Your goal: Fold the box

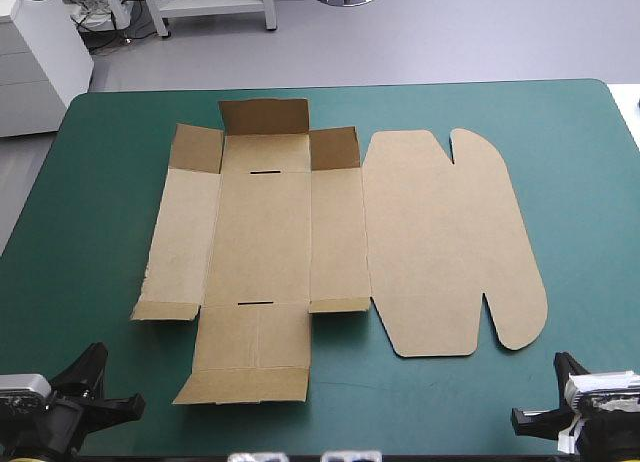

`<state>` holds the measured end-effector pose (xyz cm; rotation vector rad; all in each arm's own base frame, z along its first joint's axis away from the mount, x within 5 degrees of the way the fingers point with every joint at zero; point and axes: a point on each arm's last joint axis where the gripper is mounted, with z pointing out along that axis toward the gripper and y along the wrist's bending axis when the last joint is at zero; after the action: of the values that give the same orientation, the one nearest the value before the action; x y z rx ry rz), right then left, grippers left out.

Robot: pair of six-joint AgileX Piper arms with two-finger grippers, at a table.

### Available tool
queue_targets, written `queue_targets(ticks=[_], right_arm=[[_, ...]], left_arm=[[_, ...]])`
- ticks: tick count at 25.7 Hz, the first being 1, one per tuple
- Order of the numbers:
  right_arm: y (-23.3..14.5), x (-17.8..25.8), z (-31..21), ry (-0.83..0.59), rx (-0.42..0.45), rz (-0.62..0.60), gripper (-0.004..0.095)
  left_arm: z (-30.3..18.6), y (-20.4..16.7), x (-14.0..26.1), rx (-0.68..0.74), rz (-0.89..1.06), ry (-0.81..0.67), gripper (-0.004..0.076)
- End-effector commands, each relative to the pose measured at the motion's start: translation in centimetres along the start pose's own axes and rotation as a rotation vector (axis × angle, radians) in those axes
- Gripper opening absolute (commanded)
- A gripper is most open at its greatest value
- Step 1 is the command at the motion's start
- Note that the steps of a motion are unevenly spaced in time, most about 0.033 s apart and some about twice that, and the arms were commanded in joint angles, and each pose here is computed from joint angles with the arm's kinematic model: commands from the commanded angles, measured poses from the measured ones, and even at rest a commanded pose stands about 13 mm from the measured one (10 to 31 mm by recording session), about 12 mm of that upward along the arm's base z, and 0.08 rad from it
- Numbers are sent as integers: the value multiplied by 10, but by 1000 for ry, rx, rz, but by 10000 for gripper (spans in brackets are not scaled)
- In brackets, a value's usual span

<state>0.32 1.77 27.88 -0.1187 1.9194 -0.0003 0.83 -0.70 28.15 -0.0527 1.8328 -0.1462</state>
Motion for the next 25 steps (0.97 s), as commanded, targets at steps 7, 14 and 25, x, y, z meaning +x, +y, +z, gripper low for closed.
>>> queue_targets(ticks=[7,14,25], right_arm=[[1,-11,-11,-125,21,-5,-19],[1,-11,-11,-125,21,-5,-19],[1,-11,-11,-125,21,-5,-19]], left_arm=[[-6,-2,-12,17,-4,-107,-10],[-6,-1,-15,8,43,-123,-10],[61,-6,-95,-2,107,139,-10]])
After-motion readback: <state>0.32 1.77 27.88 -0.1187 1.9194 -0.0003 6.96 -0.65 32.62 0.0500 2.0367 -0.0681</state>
